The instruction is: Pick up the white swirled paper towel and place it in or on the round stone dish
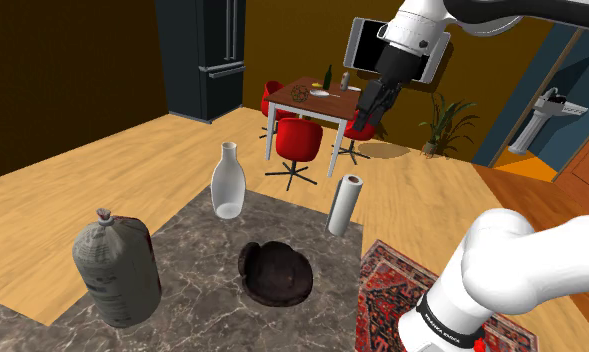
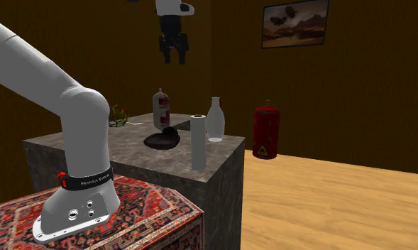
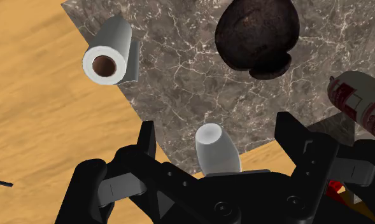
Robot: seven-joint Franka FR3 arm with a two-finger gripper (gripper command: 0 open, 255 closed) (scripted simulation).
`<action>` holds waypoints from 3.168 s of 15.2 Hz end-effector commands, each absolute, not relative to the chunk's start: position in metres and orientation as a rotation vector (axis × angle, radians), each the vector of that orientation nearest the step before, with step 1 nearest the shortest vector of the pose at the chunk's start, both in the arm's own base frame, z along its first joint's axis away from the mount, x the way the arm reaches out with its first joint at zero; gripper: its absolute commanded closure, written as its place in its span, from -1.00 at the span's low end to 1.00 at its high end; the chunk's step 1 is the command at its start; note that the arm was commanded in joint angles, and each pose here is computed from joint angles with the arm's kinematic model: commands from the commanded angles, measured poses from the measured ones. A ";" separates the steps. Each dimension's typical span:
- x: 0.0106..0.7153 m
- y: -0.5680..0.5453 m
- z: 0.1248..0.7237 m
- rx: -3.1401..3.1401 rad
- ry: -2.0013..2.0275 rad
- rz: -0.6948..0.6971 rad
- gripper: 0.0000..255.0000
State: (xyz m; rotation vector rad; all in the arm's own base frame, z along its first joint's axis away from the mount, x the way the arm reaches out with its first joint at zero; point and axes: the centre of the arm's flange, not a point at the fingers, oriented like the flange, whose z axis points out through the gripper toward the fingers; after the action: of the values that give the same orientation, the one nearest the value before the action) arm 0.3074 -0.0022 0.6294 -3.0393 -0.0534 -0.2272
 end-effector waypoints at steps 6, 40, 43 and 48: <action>0.325 -0.033 0.574 -3.057 -0.045 -0.132 -1.00; 0.349 -0.103 0.405 -3.085 -0.025 0.087 1.00; 0.349 -0.103 0.405 -3.085 -0.025 0.087 1.00; 0.349 -0.103 0.431 -3.085 -0.025 0.087 1.00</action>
State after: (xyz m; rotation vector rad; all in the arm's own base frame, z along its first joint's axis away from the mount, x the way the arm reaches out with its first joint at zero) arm 0.3492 -0.1035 0.4261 -3.0851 -0.0247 0.0866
